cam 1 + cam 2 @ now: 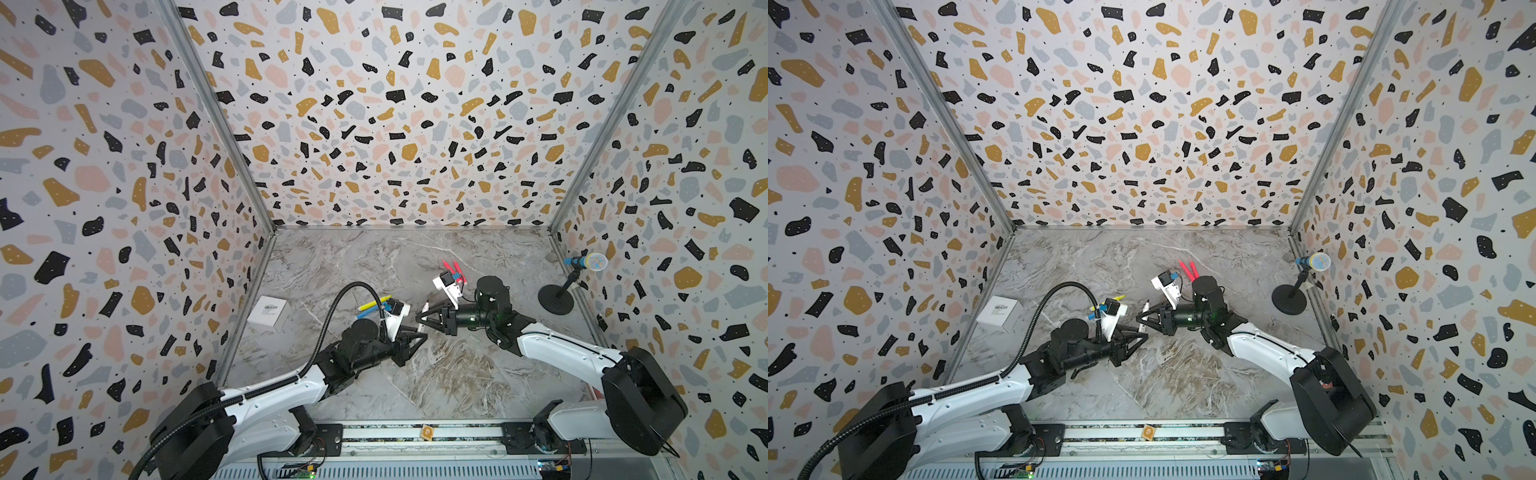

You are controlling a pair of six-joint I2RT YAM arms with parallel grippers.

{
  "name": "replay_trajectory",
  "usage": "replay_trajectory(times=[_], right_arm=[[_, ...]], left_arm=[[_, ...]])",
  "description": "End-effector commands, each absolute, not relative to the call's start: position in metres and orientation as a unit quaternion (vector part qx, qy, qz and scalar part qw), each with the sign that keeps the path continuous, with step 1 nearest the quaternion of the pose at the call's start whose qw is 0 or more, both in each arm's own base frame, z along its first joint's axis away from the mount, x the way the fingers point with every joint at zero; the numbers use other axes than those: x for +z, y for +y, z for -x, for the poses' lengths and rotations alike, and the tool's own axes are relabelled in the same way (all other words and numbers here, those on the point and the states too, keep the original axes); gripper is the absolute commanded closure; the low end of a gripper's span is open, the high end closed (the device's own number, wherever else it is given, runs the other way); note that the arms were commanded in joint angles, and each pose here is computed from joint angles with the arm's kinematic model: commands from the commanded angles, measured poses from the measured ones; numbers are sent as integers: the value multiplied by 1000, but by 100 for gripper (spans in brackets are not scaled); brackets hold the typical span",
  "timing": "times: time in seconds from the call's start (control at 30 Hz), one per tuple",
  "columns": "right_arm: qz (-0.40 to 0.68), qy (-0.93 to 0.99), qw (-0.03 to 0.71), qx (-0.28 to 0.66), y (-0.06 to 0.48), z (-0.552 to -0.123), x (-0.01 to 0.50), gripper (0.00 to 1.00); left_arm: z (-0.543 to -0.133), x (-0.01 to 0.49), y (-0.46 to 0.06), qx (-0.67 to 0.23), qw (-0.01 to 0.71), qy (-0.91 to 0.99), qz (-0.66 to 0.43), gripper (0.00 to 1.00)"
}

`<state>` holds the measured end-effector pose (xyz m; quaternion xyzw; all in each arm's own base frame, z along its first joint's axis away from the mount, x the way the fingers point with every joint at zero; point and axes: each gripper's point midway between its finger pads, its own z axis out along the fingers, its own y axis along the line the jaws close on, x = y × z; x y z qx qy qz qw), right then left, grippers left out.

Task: Insert pens into pen caps
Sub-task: Pick up a pen from the center of the table.

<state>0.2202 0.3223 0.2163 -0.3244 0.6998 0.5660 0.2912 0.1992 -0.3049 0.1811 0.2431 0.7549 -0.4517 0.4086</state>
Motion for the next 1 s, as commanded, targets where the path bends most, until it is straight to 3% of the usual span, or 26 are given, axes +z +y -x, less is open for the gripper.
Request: replay_trajectory(times=[0.0, 0.37, 0.6, 0.67, 0.77, 0.83, 0.97], right_arm=[[349, 683, 302, 566, 326, -214, 234, 97], [361, 670, 287, 582, 332, -203, 237, 98], [361, 667, 292, 582, 333, -204, 241, 97], [362, 670, 295, 577, 332, -205, 242, 84], [350, 687, 310, 557, 327, -213, 242, 48], [327, 710, 326, 532, 315, -226, 240, 40], [237, 774, 377, 450, 260, -274, 233, 35]], left_arm=[[-199, 204, -315, -471, 423, 730, -259, 71], [-201, 208, -316, -475, 428, 726, -253, 75], [-203, 207, -316, -473, 428, 729, -250, 99], [-204, 203, -315, -466, 426, 735, -248, 100], [-209, 198, -310, -450, 428, 746, -239, 100], [-210, 195, -306, -442, 431, 751, -234, 100], [-208, 190, -297, -435, 430, 758, -228, 100]])
